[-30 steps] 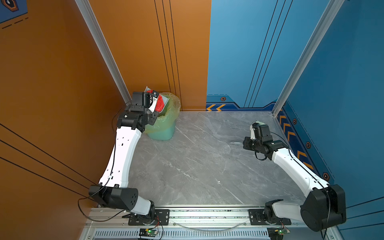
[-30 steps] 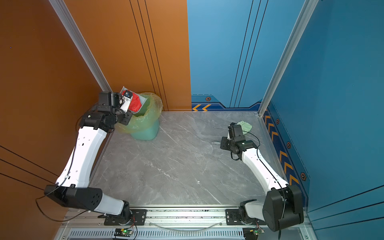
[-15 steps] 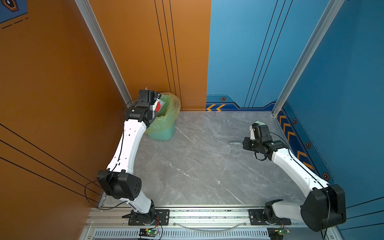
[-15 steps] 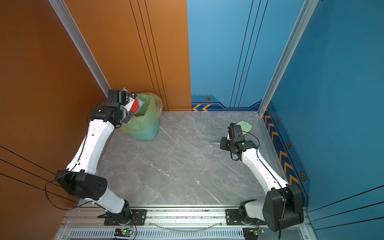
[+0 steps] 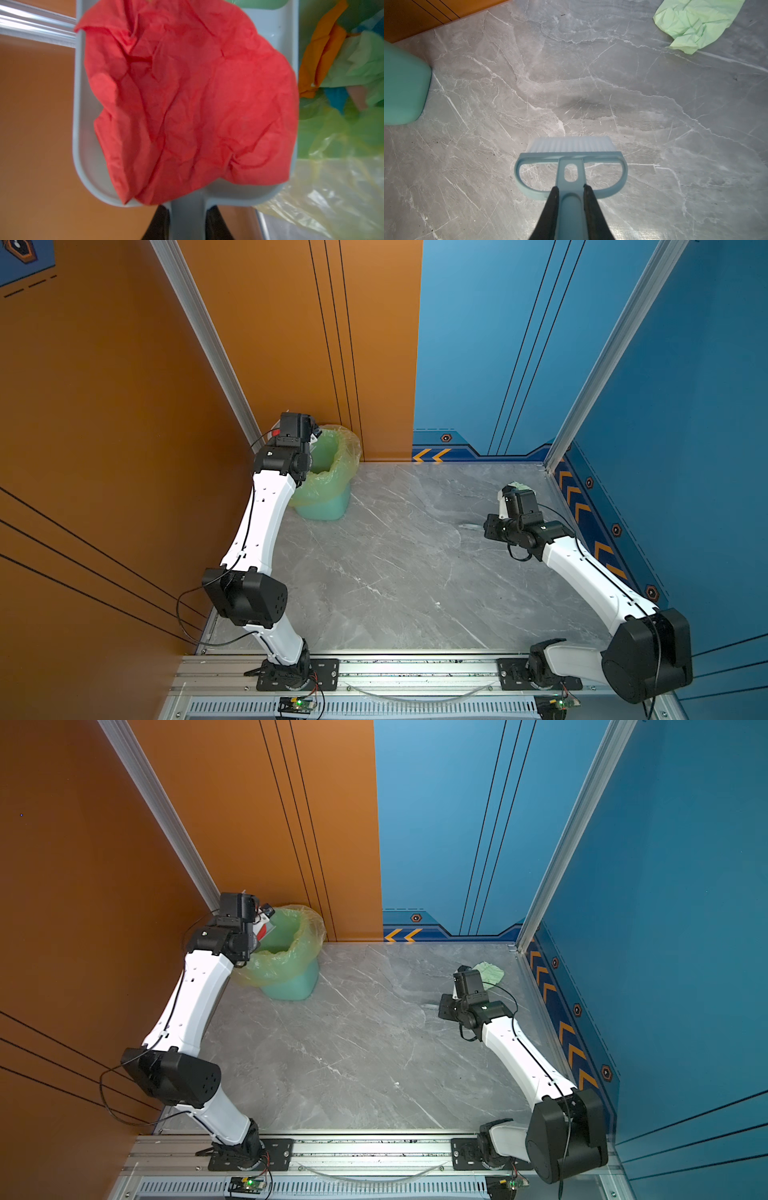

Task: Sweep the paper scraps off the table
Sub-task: 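Tip the dustpan into the bin with the left gripper, dropping the red scrap, then hold the empty dustpan over the bin with the left gripper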

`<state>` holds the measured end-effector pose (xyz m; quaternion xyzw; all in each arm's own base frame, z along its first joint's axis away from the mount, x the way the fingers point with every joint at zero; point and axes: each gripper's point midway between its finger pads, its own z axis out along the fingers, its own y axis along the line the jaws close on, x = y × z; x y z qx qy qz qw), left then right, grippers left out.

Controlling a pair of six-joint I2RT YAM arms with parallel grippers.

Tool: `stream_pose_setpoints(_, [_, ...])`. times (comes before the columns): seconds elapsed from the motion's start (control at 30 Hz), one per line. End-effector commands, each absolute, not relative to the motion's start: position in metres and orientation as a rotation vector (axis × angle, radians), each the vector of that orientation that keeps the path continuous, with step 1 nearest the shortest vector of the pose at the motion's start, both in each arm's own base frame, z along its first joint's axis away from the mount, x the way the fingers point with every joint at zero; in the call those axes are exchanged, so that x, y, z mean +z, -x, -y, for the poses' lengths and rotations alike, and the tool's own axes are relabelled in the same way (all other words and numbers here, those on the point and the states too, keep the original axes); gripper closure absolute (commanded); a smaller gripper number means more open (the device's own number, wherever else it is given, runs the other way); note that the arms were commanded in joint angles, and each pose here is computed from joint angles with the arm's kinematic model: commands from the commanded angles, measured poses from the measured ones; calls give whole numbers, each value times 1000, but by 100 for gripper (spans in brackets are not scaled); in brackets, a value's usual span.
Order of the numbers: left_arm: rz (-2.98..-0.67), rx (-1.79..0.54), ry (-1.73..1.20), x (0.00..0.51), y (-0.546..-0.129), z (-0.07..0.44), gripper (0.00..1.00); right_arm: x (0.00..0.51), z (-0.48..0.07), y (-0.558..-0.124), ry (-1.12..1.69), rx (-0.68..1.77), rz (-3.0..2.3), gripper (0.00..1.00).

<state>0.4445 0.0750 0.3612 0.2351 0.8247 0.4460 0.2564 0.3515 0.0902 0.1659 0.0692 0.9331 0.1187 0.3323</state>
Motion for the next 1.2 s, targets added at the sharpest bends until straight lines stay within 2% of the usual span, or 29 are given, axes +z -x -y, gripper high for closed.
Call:
stream_pose_setpoints(0.0, [-2239,1392,-693,370,-444,-91,90,164,-94,-354,-187,324,-2431,100])
stream_pose_setpoints(0.2, [-2241,1476,-833,364,-443,-101,89,163,-96,-353,-185,329,-2434,100])
stream_pose_setpoints(0.6, [-2201,1518,-869,379,-439,-112,88,161,-97,-354,-186,328,-2440,100])
stream_pose_setpoints(1.17, [-2107,1276,-713,404,-443,-92,86,158,-97,-353,-181,326,-2446,100])
